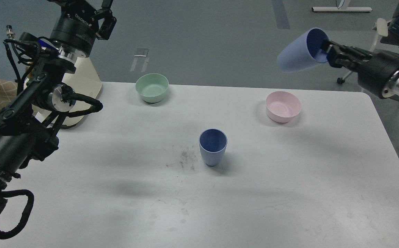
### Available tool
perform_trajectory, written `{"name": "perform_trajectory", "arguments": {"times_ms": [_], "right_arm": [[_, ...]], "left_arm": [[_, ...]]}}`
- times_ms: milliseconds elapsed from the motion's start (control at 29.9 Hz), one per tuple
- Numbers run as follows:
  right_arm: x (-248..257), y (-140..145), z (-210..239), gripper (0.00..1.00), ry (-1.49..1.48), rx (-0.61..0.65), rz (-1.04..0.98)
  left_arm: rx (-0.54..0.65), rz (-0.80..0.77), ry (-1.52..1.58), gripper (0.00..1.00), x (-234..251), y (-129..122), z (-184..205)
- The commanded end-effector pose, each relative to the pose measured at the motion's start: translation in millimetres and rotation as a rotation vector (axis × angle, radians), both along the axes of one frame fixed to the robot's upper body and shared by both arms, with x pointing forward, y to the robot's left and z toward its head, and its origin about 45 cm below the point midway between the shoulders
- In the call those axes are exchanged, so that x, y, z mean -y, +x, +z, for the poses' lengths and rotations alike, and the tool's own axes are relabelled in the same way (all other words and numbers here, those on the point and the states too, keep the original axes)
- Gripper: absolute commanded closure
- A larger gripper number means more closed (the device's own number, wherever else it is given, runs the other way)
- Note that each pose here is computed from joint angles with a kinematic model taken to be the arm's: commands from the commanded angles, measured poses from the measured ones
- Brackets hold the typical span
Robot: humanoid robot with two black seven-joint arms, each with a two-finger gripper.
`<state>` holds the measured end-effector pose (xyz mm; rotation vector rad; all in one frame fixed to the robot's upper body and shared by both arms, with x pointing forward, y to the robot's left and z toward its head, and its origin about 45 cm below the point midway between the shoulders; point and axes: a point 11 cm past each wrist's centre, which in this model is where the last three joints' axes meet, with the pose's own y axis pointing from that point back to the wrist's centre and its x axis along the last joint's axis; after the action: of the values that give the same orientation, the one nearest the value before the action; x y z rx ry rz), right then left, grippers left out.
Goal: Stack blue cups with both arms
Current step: 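Grasp and lift the blue cup with the right gripper, then lower the held cup into the placed blue cup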
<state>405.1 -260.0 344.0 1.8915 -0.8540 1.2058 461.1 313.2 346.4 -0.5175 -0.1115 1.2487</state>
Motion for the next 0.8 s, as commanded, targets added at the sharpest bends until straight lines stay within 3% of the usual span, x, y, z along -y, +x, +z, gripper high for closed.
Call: {"name": "perform_trajectory", "arguments": {"times_ms": [0,201,769], "right_arm": [[-56,3,9,1.00,-0.042,0.021,0.137],[-108,-2,20,1.00,-0.157,0.057,0.283],[-144,-31,-41,1.00,-0.295,-0.049,0.398]], "left_arm": [[-0.042,0.002,0.031,0.02,-4,2,-5],[-0.073,-0.018,0.055,0.02,-11,3,-11],[-0.076,-0.017,0.063,0.02,-16,2,-10]]}}
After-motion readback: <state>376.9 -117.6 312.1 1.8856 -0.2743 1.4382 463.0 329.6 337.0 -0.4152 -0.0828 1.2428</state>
